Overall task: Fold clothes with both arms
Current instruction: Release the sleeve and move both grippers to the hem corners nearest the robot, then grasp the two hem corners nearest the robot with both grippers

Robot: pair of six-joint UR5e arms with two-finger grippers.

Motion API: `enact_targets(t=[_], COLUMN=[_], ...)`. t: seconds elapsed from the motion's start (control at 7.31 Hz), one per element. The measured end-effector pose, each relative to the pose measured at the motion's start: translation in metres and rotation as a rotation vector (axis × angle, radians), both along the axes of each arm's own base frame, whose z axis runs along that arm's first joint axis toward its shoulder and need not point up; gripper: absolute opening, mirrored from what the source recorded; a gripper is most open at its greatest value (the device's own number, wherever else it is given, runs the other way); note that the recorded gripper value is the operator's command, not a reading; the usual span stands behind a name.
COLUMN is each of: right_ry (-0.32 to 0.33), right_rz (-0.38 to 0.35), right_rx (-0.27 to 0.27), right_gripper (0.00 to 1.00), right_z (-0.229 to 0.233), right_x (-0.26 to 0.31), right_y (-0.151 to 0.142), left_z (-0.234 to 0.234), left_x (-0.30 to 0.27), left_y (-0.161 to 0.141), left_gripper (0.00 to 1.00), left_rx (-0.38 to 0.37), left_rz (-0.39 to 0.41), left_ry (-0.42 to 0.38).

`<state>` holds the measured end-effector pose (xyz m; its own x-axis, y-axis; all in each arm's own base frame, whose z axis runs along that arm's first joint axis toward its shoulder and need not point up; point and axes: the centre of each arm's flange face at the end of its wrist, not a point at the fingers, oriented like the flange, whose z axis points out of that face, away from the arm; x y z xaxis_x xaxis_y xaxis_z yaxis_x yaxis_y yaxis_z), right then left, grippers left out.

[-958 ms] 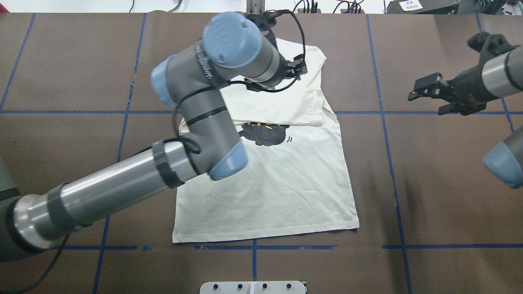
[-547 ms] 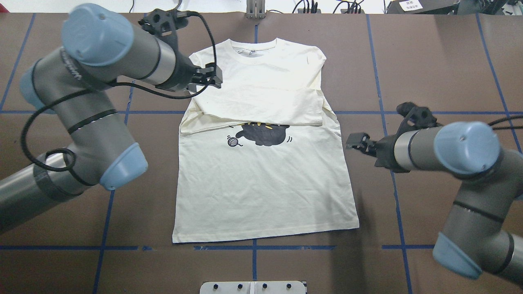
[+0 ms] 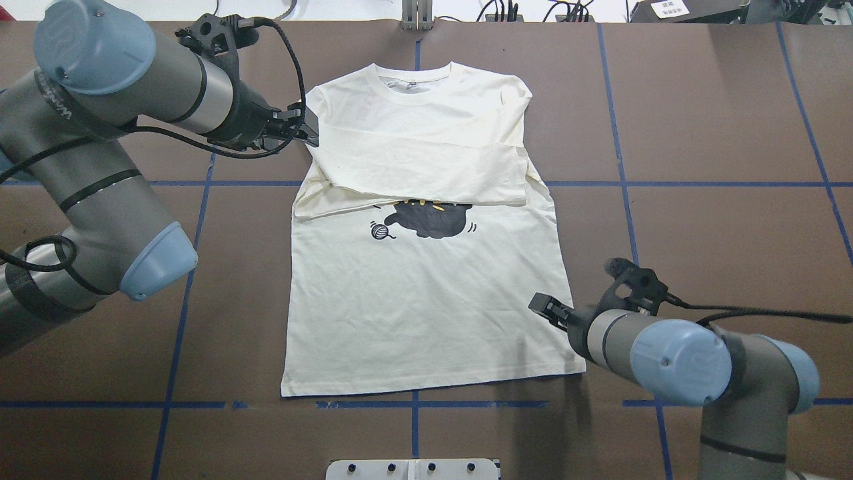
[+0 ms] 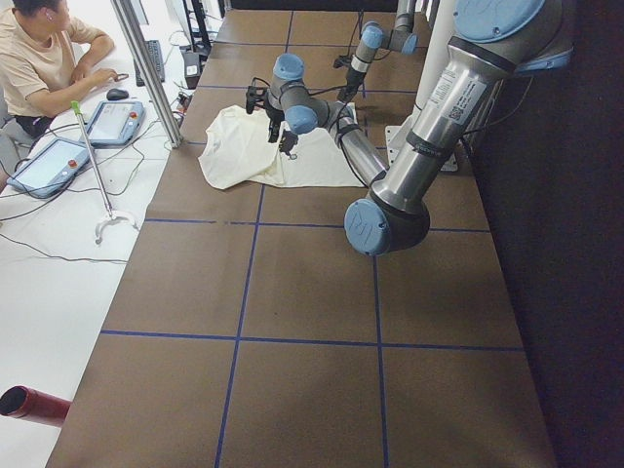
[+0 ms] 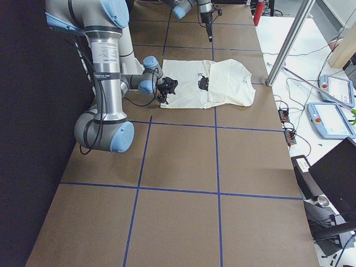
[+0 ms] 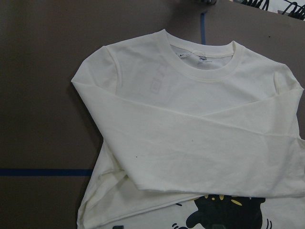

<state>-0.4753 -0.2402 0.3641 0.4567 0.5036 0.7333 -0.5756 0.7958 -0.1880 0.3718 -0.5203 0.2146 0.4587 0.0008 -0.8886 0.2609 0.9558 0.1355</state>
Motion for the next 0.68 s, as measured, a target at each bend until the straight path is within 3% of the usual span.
enact_targets(t=[0.41,0.55,0.68], right_ry=[0.079,0.091,0.094], right_rz=[-0.004,-0.014,-0.025], right_rx=[-0.03,-0.042,-0.053], right_gripper=[0.72,0.63,0.43], right_z=[0.015,0.015,0.014], right_x=[-0.002,0.0,0.002], right_y=[0.021,0.023,0.025], left_z=[0.01,0.011,0.012], left_x=[0.005,0.006,0.008], left_y=[-0.006,-0.007,-0.008], left_gripper=[0.72,0.72,0.72], left_rx=[-0.009,-0.02,-0.032], left_rz=[-0.003,-0.008,-0.016], left_ry=[-0.004,0.0,0.01])
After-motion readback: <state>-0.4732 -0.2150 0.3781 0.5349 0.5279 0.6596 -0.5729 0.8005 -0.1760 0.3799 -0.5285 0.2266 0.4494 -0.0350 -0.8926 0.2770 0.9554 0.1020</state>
